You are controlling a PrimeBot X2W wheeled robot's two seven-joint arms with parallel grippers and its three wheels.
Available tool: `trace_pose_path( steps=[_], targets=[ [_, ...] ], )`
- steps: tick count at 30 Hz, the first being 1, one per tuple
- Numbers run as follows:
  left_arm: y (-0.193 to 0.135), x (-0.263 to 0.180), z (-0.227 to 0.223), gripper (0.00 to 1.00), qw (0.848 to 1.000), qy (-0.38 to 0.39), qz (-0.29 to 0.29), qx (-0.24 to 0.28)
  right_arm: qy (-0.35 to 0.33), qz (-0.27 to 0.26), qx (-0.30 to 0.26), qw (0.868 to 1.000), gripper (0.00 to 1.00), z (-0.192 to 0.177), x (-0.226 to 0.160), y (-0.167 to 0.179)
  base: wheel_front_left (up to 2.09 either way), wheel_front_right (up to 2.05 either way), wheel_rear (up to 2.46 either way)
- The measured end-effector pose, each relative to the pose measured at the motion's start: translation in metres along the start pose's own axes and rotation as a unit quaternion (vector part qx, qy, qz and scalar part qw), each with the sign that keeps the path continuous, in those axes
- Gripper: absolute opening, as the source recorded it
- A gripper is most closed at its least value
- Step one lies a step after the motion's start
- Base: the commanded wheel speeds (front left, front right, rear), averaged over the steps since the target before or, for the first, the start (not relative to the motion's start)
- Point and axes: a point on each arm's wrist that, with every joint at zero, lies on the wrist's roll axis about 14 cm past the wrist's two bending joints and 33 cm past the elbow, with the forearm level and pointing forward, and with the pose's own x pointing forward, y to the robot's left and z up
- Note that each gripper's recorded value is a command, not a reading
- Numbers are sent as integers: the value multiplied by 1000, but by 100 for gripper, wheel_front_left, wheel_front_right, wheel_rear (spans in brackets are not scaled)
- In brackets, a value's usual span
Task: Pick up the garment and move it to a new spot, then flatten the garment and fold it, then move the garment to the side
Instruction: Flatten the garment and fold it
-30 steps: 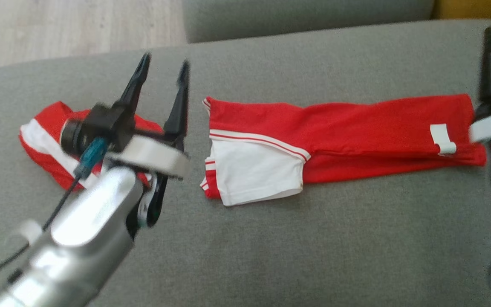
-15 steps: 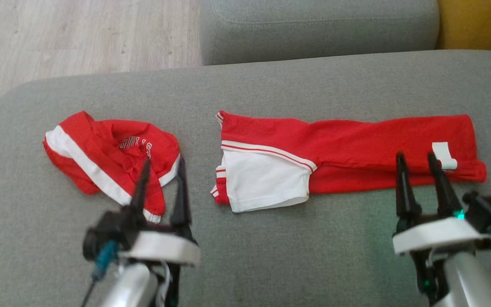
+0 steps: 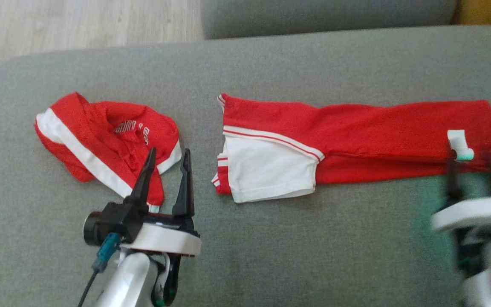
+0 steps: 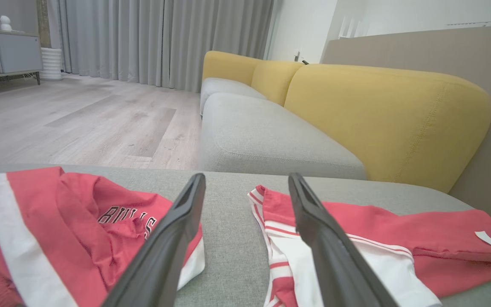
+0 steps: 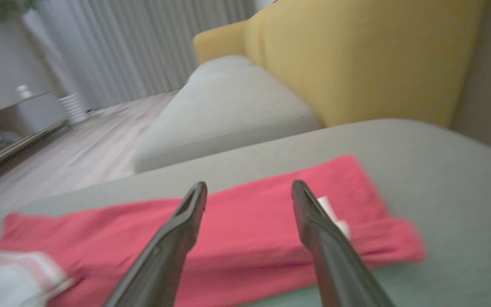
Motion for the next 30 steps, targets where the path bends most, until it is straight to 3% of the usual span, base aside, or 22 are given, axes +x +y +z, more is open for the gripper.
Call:
trace_pose_path(
  steps=[3,7,17,25,26,27,28,30],
  targets=[
    [2,7,-7,100,1000,8,-4,-2,3,-91,2,996,100,13,18,-57,0,0,0],
    [6,15,-18,100,1000,21,-4,-2,52,-139,7,989,100,-2,33,-84,0,0,0],
    [16,27,-36,100,999,42,-1,-1,164,-190,32,967,100,-56,43,-105,0,0,0],
    [23,37,-39,100,999,42,1,3,216,-173,57,959,100,-79,55,-89,0,0,0],
    [23,39,-38,100,999,42,0,3,217,-172,62,959,62,-80,56,-89,0,0,0],
    [24,40,-37,100,999,40,-1,3,216,-172,66,959,9,-79,56,-89,0,0,0],
    [25,41,-37,100,999,39,1,2,216,-171,67,959,0,-80,56,-89,0,0,0],
    [27,42,-36,100,999,38,4,2,213,-173,70,959,0,-78,55,-90,0,0,0]
  ],
)
